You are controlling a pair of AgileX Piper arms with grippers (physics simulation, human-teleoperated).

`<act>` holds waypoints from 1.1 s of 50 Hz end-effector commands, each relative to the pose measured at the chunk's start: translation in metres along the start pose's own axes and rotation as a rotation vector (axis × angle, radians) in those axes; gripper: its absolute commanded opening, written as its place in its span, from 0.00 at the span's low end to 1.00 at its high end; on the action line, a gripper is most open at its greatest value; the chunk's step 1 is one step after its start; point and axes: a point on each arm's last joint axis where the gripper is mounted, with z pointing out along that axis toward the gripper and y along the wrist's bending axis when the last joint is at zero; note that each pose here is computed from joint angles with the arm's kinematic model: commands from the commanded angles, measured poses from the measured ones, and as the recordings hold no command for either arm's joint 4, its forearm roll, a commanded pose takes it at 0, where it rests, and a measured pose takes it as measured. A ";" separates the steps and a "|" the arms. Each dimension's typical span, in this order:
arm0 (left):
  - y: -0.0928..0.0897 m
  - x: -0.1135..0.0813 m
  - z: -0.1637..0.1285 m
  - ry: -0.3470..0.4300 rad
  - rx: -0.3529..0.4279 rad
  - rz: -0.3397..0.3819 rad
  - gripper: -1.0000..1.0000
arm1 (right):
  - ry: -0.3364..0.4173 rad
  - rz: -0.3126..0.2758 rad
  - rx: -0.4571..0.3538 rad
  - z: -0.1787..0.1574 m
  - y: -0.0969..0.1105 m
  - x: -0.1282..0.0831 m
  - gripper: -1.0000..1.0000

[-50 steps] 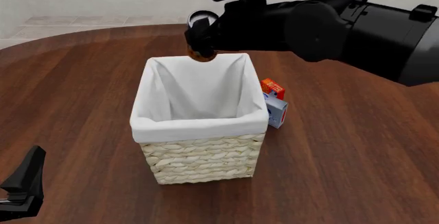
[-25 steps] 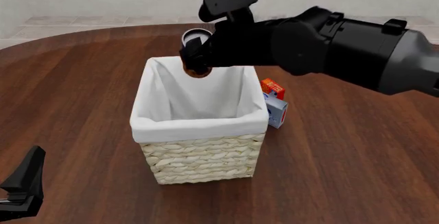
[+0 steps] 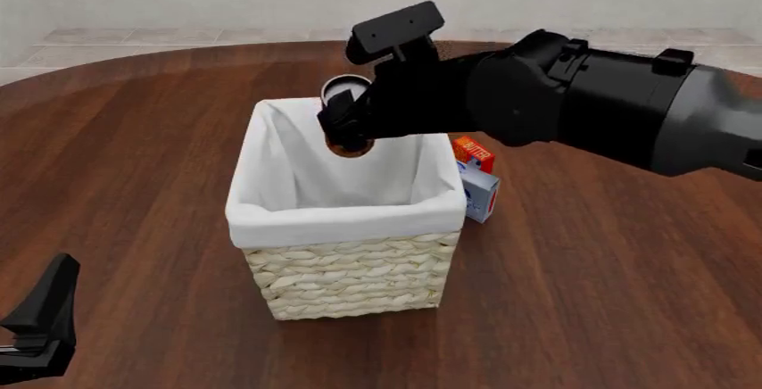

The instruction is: Pick up the alphabet soup and put it in the basket.

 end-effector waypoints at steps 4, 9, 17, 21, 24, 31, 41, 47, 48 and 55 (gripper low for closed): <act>0.000 0.000 0.000 0.001 0.001 0.001 1.00 | 0.012 0.020 -0.022 -0.002 0.010 0.007 0.00; 0.000 0.000 0.000 0.001 0.001 0.001 1.00 | 0.026 0.020 -0.032 -0.001 0.014 0.014 0.00; 0.000 0.000 0.000 0.001 0.001 0.002 1.00 | 0.042 0.018 -0.037 0.001 0.016 0.018 0.00; 0.000 0.000 0.000 0.001 0.002 0.002 1.00 | 0.045 0.019 -0.041 0.002 0.018 0.020 0.00; 0.000 0.000 0.000 0.001 0.002 0.002 1.00 | 0.046 0.024 -0.042 0.004 0.019 0.021 0.00; 0.000 0.000 0.000 0.001 0.000 0.001 1.00 | 0.061 0.044 -0.032 0.014 0.015 0.027 0.00; 0.000 0.000 0.000 0.002 0.000 -0.001 1.00 | 0.070 0.071 -0.033 0.019 0.016 0.032 0.00; 0.000 0.000 0.000 0.003 0.001 0.000 1.00 | 0.076 0.084 -0.034 0.022 0.017 0.035 0.00; 0.000 0.000 0.000 0.003 0.001 0.000 1.00 | 0.078 0.084 -0.034 0.022 0.017 0.036 0.00; 0.000 0.000 0.000 0.004 0.002 0.002 1.00 | 0.095 0.089 -0.030 0.026 0.016 0.040 0.00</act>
